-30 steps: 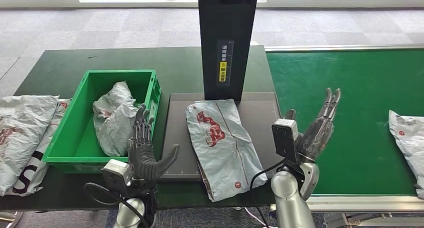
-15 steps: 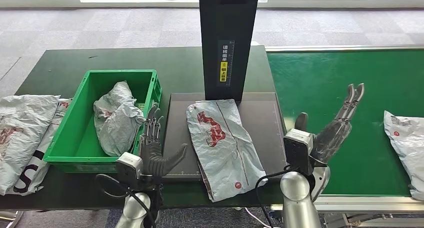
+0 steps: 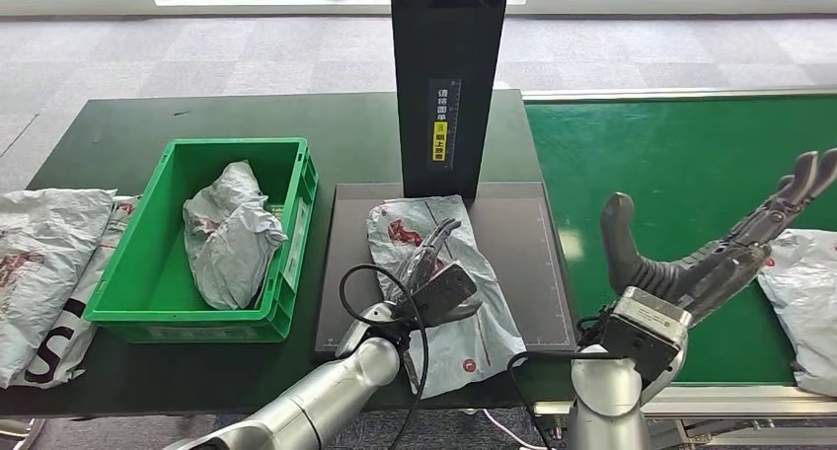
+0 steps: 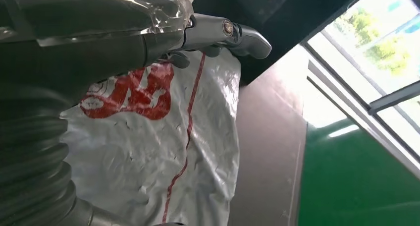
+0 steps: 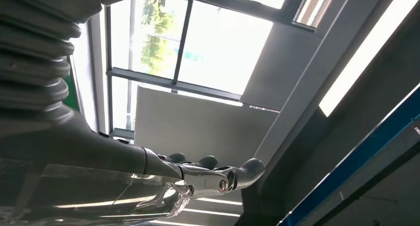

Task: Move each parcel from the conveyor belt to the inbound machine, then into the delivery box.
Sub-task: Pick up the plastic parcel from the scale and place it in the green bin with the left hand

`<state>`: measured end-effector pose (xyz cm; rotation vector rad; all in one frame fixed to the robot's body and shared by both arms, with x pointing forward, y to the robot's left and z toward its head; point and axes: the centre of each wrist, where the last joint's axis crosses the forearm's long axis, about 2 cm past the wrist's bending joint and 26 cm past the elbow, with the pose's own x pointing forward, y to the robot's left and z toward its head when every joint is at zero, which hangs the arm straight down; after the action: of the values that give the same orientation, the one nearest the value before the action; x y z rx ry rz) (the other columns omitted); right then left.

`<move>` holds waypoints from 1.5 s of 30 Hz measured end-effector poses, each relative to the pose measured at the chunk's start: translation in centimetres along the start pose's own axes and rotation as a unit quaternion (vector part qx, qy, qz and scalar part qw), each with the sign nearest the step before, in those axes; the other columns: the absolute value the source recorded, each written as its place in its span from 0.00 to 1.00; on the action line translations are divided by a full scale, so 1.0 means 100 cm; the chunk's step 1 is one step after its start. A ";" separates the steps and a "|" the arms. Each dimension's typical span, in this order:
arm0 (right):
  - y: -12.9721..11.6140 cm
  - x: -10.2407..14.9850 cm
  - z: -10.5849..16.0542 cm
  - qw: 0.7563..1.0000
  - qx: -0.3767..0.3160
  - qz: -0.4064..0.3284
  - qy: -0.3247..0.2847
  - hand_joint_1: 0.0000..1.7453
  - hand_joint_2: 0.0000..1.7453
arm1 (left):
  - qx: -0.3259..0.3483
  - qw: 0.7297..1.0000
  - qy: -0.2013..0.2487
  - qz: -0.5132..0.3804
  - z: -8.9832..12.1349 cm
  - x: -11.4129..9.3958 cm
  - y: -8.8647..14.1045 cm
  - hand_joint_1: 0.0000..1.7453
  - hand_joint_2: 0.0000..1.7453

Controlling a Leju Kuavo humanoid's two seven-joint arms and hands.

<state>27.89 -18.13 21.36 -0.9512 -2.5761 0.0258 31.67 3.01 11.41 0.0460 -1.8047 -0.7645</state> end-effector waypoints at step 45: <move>0.000 0.000 0.000 1.000 -0.008 -0.010 0.010 0.00 1.00 | -0.131 0.948 0.064 -0.283 0.002 -0.008 -0.009 1.00 1.00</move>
<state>27.87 -18.15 21.33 -0.9275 -2.5698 -0.0090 31.51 2.70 10.19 0.4429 -1.5597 -1.3702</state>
